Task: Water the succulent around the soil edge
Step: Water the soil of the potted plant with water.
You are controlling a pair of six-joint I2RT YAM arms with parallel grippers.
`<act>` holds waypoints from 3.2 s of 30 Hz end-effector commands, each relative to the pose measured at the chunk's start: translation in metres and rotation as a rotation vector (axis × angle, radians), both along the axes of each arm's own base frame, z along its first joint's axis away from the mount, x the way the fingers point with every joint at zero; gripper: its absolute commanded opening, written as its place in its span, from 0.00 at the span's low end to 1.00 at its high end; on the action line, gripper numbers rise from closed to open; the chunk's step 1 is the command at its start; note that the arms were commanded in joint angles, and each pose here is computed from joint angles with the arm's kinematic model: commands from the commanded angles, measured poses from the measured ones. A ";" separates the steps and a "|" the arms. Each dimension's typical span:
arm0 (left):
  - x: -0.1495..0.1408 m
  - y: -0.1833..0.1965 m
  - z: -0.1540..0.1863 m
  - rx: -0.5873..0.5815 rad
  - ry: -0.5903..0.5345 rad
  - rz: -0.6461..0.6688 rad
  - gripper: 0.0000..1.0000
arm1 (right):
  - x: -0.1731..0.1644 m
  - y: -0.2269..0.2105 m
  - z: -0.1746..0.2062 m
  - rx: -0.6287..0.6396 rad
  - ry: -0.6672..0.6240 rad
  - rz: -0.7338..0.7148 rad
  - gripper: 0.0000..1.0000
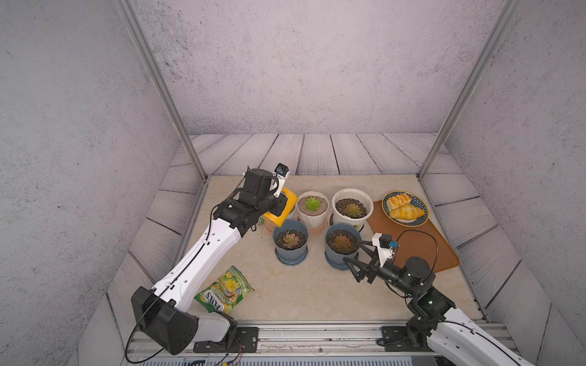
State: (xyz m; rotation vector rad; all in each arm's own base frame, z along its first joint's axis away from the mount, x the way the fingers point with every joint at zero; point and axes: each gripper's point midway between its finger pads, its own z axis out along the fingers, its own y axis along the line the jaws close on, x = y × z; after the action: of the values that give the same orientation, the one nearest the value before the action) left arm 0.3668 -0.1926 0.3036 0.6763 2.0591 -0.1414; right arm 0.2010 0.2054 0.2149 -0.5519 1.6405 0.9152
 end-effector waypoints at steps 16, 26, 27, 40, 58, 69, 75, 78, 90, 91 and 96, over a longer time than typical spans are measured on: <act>0.035 -0.016 -0.001 0.066 0.014 -0.030 0.00 | 0.001 0.000 0.019 0.015 -0.042 -0.007 1.00; 0.056 -0.025 0.007 0.071 -0.004 -0.026 0.00 | 0.001 0.000 0.021 0.017 -0.044 -0.006 1.00; 0.058 -0.025 0.007 0.078 -0.006 -0.023 0.00 | 0.000 -0.001 0.021 0.018 -0.046 -0.006 1.00; 0.081 -0.019 -0.002 0.184 -0.024 0.017 0.00 | 0.000 -0.001 0.022 0.020 -0.047 -0.006 1.00; 0.086 0.006 -0.005 0.276 -0.058 0.122 0.00 | 0.001 -0.001 0.021 0.018 -0.041 -0.007 1.00; 0.069 0.022 -0.011 0.287 -0.055 0.154 0.00 | 0.001 0.000 0.020 0.018 -0.037 -0.006 1.00; 0.057 0.029 -0.009 0.268 -0.055 0.168 0.00 | 0.001 0.000 0.020 0.017 -0.036 -0.006 1.00; 0.051 0.033 -0.011 0.261 -0.055 0.178 0.00 | 0.001 0.000 0.020 0.016 -0.036 -0.007 1.00; 0.022 0.044 -0.015 0.210 -0.037 0.185 0.00 | 0.002 -0.001 0.019 0.013 -0.036 -0.013 1.00; 0.020 0.044 -0.017 0.206 -0.032 0.185 0.00 | 0.002 -0.001 0.018 0.012 -0.034 -0.013 1.00; 0.009 0.047 -0.016 0.181 -0.027 0.179 0.00 | 0.002 -0.001 0.017 0.009 -0.034 -0.015 1.00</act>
State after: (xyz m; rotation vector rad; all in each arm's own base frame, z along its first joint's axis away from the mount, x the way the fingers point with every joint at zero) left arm 0.3799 -0.1491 0.2779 0.6350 2.1330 0.1891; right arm 0.2013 0.2047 0.2192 -0.5474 1.6377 0.9119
